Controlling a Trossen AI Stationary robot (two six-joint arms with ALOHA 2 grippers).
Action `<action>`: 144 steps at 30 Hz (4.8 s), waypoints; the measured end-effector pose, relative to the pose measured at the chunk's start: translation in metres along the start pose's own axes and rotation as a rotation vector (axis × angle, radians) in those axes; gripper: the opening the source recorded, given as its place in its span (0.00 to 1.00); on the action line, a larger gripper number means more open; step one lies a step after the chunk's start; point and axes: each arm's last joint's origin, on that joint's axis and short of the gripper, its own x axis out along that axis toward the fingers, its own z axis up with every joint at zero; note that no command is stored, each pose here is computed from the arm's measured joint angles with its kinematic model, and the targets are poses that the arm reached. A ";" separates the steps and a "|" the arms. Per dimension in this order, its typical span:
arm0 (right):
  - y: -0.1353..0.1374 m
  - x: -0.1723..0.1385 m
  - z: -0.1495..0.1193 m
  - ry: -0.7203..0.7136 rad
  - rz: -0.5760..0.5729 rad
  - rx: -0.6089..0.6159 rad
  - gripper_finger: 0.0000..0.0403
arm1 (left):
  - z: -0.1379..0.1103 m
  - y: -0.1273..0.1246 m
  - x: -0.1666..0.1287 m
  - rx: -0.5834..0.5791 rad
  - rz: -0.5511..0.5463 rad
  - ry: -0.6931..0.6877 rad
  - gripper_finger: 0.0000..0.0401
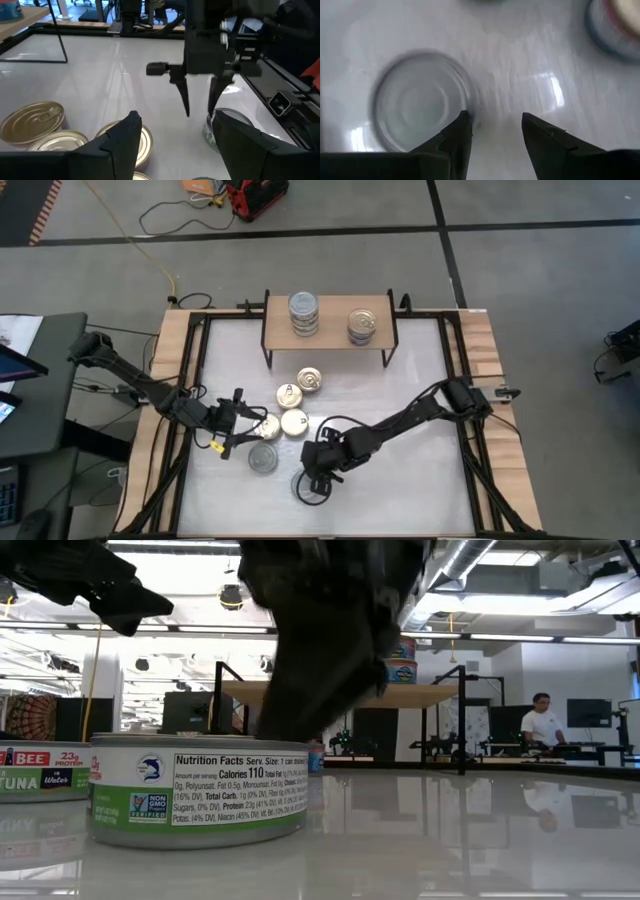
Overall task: Stack canned seafood by type on shelf
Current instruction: Stack the green white tuna can on top of the other green white tuna cans on the shelf
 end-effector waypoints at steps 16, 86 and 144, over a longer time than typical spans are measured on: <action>-0.009 0.011 -0.012 0.059 -0.044 0.069 0.32 | 0.000 0.000 0.000 -0.009 0.000 -0.001 0.58; -0.011 0.016 -0.024 0.112 -0.074 0.203 0.03 | -0.001 -0.005 -0.002 -0.067 -0.057 0.009 0.58; 0.035 -0.046 -0.047 0.212 -0.145 -0.366 0.39 | 0.001 -0.003 -0.002 -0.124 0.022 -0.015 0.58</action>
